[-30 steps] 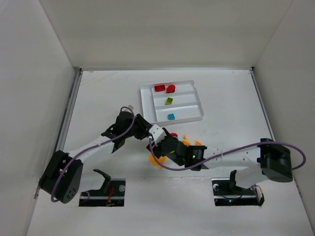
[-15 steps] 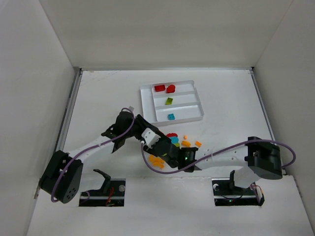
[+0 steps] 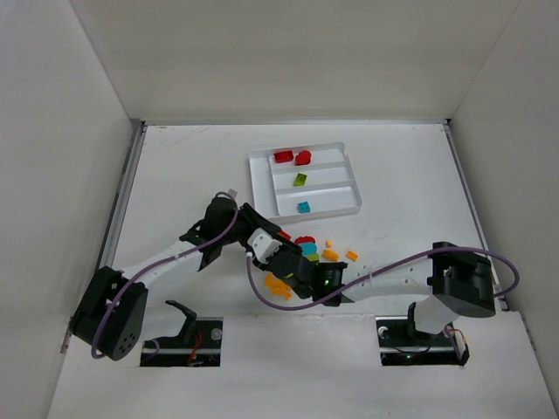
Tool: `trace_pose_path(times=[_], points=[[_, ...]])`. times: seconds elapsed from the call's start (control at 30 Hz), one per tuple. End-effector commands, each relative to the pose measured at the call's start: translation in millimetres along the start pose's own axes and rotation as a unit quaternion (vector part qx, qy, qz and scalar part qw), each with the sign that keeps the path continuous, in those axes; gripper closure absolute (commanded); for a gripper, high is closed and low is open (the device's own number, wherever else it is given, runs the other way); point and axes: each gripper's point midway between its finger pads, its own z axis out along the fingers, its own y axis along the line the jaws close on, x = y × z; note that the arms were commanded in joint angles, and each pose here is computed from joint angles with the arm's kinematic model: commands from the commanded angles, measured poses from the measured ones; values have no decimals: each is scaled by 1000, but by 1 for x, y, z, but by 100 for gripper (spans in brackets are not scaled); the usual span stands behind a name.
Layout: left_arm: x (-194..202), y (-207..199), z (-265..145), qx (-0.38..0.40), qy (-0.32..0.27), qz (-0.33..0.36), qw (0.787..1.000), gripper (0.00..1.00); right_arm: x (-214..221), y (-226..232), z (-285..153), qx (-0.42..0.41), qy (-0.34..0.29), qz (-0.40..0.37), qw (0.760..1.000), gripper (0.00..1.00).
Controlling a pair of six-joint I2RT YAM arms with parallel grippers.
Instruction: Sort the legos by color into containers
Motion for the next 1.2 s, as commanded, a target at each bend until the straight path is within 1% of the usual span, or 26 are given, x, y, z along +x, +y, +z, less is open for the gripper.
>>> trace_pose_path(times=[0.0, 0.1, 0.2, 0.27, 0.43, 0.57, 0.8, 0.9, 1.03, 1.07, 1.13, 1.17], points=[[-3, -26, -2, 35, 4, -7, 999, 91, -25, 1, 5, 9, -29, 12, 999, 50], [-2, -25, -2, 35, 4, -8, 999, 91, -26, 2, 6, 9, -28, 9, 1000, 55], [-2, -24, -3, 36, 3, -10, 999, 91, -27, 1, 6, 10, -30, 8, 999, 64], [-2, -24, -3, 36, 4, -10, 999, 91, -29, 0, 5, 10, -32, 11, 999, 68], [0, -26, -3, 42, 7, -14, 999, 91, -33, -2, 4, 12, -38, 11, 999, 73], [-2, -23, -2, 40, 3, -16, 999, 91, -52, -13, -6, 15, -69, 40, 997, 75], [-13, -19, -2, 36, -13, -21, 999, 91, -85, -26, -36, -19, -120, 115, 986, 76], [-16, -19, -2, 39, -19, -21, 999, 91, -88, -27, -44, -44, -127, 148, 980, 76], [-17, -20, -2, 42, -21, -23, 999, 91, -85, -35, -49, -57, -130, 185, 972, 75], [-17, -20, -2, 42, -21, -23, 999, 91, -83, -37, -49, -57, -129, 188, 972, 73], [-16, -20, -1, 42, -20, -23, 999, 91, -75, -36, -45, -53, -121, 175, 976, 64], [-16, -21, -2, 44, -18, -24, 999, 91, -71, -35, -42, -47, -115, 159, 979, 57]])
